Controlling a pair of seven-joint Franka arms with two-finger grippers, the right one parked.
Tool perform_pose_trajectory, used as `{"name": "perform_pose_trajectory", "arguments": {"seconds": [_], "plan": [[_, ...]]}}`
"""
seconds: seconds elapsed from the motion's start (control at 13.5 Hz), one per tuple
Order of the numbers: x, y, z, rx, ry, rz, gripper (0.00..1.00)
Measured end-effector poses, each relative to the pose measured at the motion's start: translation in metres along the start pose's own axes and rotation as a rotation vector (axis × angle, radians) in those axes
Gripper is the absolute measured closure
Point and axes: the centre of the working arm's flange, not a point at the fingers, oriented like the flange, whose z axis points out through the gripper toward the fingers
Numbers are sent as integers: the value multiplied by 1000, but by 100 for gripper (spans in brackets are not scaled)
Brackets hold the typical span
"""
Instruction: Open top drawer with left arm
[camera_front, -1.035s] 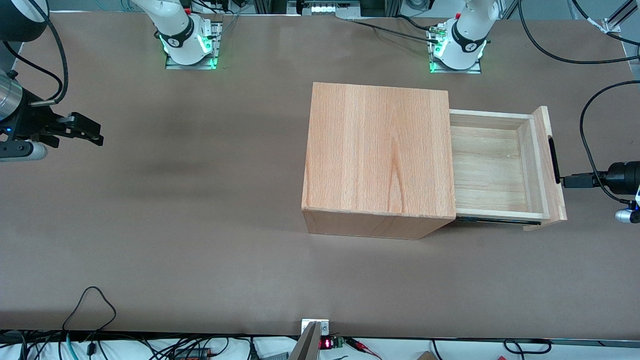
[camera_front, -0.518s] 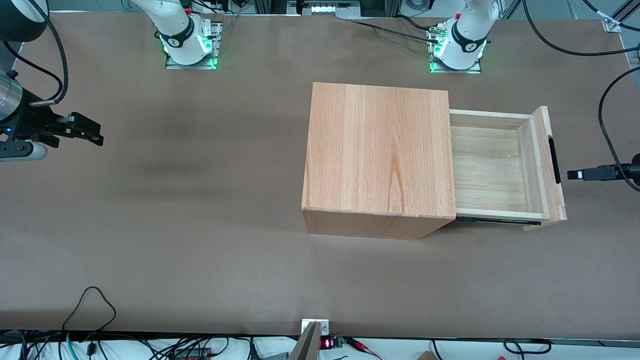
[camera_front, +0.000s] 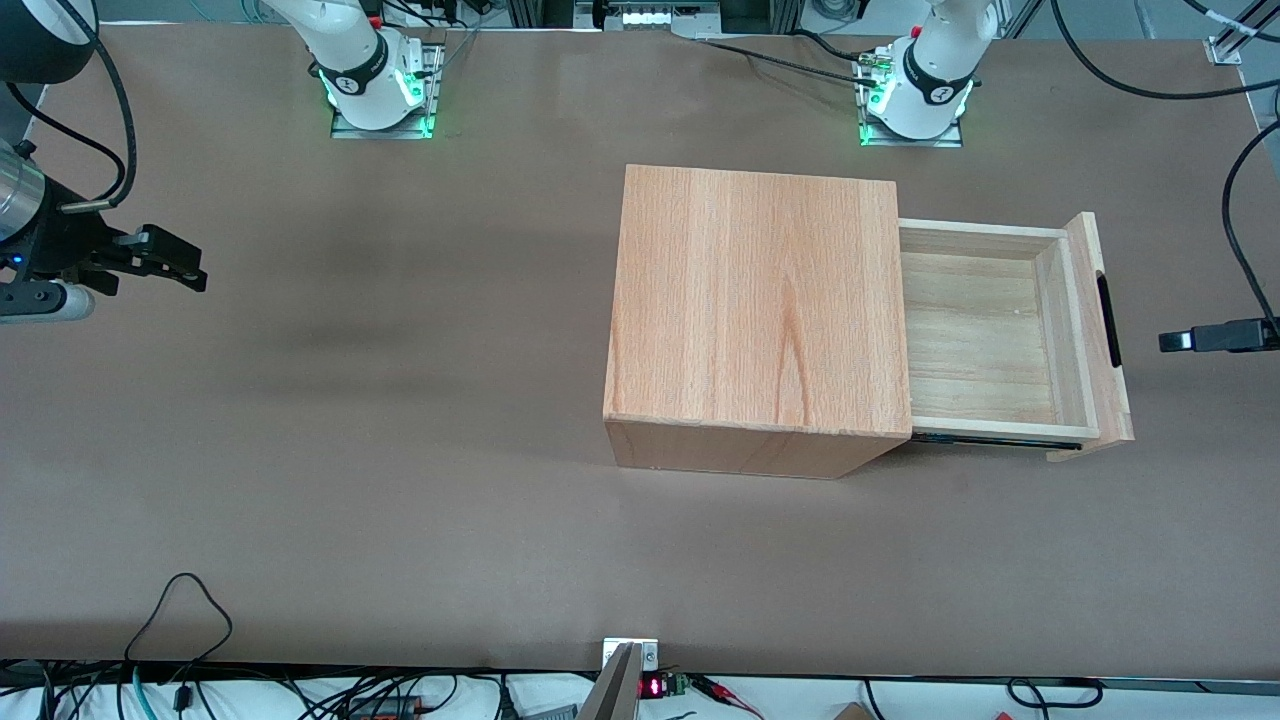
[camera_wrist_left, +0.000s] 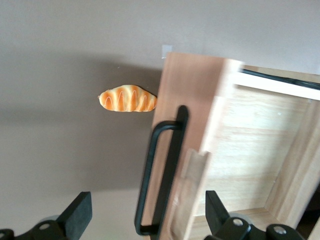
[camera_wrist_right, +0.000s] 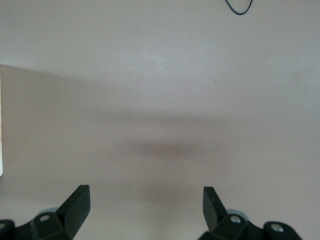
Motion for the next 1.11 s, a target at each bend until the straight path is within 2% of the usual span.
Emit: {"name": "perform_pose_trajectory", "arguments": {"seconds": [0.15,0.3,0.44,0.59,0.81,1.04,1.11], "plan": [[-9,34,-15,49,18,39,0],[-14,59,-20,77,22,62,0],[-16,79,-16,97,-3,66,0],[-21,119,-8,160,-31,58,0],[-41,185,-5,230,-49,82,0],[-54,191,-13,255,-36,80,0],[-57,188,-13,281,-26,74,0]]}}
